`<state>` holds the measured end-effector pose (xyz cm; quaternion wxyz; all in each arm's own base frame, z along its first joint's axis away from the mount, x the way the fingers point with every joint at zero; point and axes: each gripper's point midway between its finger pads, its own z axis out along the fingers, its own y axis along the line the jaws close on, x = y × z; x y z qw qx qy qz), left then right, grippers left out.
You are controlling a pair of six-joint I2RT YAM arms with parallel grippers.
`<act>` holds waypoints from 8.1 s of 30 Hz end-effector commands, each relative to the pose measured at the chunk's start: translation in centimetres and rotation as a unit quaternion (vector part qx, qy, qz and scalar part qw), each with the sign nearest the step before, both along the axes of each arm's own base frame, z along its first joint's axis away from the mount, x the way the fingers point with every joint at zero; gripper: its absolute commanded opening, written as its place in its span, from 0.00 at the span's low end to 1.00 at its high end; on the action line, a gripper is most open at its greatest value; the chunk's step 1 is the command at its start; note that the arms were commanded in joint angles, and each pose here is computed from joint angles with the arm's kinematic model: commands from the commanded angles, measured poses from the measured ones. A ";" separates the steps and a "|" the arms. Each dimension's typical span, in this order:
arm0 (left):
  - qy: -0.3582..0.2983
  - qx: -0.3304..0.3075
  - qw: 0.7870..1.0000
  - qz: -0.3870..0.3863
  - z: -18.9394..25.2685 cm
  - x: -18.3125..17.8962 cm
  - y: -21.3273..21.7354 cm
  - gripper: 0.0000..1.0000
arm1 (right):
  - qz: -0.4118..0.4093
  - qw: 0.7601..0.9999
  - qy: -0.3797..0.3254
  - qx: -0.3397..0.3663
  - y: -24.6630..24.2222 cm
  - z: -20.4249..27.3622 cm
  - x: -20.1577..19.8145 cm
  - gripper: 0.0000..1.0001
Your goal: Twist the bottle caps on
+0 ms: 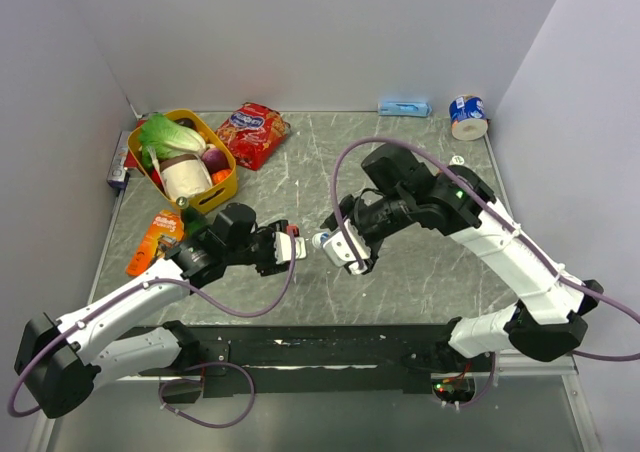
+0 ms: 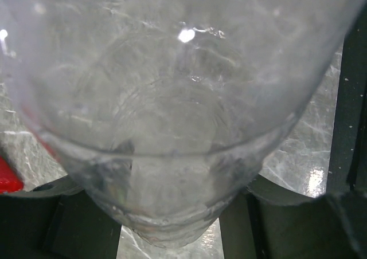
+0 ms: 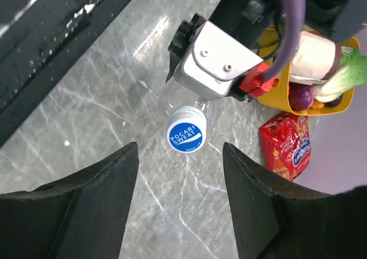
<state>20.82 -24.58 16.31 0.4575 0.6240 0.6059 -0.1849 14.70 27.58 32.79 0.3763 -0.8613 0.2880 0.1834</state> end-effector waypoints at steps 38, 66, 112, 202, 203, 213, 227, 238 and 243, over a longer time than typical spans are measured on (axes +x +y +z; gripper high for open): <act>-0.096 -0.176 0.969 0.143 9.1 4.6 0.5 0.01 | -0.311 0.916 0.252 0.015 4.9 -1.7 8.1 0.10; -0.024 -0.036 0.998 0.045 1.3 1.2 0.4 0.01 | -0.159 0.966 0.185 0.081 -1.4 3.7 6.3 0.66; -0.044 -0.239 0.958 0.151 11.1 4.7 -1.2 0.01 | -0.322 0.913 0.247 0.028 5.4 -1.5 8.0 0.00; -0.053 0.005 0.998 0.031 1.1 2.4 0.2 0.01 | -0.232 0.912 0.307 0.143 -2.4 5.4 7.3 0.73; -0.046 -0.006 0.999 -0.002 1.9 2.1 -0.1 0.01 | -0.216 0.927 0.269 0.143 -2.6 5.0 6.7 0.73; -0.002 0.033 0.996 -0.086 2.6 0.7 -0.2 0.01 | -0.066 0.990 -0.038 0.117 -1.4 -0.1 1.8 0.74; -0.005 0.022 0.995 -0.094 4.0 0.7 -0.8 0.01 | -0.036 0.993 -0.019 0.112 1.1 0.2 1.3 0.65; -0.014 0.018 0.996 -0.089 4.2 0.9 -0.9 0.01 | -0.037 0.992 0.020 0.120 2.7 1.0 1.0 0.39; -0.061 -0.014 0.998 0.008 6.1 4.1 -1.2 0.01 | -0.143 0.975 0.088 0.142 4.6 2.0 3.8 0.15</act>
